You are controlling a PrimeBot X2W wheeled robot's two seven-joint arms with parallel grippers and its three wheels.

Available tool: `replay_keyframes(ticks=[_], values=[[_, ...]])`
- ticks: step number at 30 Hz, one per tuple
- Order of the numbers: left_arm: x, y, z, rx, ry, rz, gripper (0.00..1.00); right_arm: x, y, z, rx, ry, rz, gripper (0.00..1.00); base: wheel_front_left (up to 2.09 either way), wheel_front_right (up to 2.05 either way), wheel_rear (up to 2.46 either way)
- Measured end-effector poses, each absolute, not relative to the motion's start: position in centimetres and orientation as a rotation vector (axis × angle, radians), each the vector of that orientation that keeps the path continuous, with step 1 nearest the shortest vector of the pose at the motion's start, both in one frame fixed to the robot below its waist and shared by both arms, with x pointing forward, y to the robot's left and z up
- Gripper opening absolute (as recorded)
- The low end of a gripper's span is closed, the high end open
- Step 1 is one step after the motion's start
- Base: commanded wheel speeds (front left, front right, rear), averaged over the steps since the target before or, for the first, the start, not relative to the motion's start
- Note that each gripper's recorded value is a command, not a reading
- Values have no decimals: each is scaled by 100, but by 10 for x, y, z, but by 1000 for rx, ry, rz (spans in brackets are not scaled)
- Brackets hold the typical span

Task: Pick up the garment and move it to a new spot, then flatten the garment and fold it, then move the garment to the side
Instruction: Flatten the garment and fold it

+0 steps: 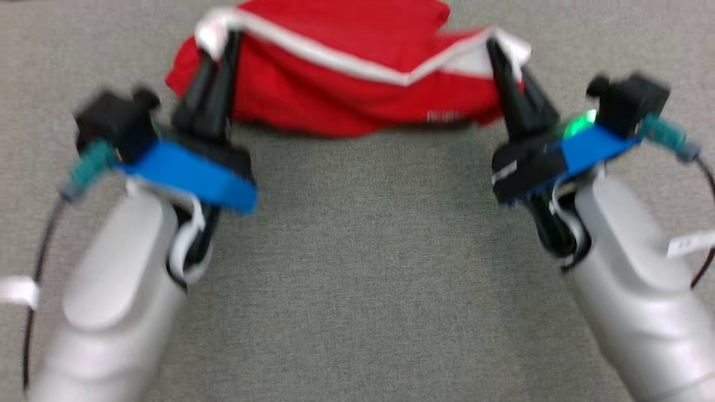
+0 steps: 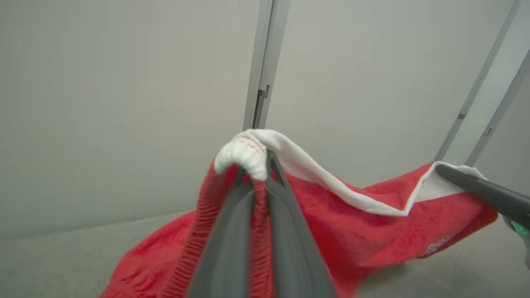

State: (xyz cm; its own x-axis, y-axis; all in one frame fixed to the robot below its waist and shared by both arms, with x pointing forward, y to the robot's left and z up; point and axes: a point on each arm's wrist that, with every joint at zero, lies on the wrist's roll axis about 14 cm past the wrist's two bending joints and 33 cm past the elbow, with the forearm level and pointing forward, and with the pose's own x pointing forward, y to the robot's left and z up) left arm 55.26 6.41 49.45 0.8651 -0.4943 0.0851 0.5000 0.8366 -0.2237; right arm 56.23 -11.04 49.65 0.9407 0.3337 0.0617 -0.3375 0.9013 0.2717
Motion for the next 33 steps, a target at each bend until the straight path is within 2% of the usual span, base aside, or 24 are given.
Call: replay_keyframes(ticks=[8,14,20,27,33], values=[[456,82,441,-286,147,-447,0,475,-121,450,396,134,295,0,0,0,0],[396,71,428,-276,217,-475,0,421,-120,437,439,186,282,0,0,0,0],[355,71,433,-293,218,-475,0,373,-113,437,476,202,288,0,0,0,0],[328,77,437,-276,215,-479,0,343,-115,442,528,193,261,0,0,0,0],[325,75,439,-275,210,-485,0,343,-122,448,522,165,240,0,0,0,0]])
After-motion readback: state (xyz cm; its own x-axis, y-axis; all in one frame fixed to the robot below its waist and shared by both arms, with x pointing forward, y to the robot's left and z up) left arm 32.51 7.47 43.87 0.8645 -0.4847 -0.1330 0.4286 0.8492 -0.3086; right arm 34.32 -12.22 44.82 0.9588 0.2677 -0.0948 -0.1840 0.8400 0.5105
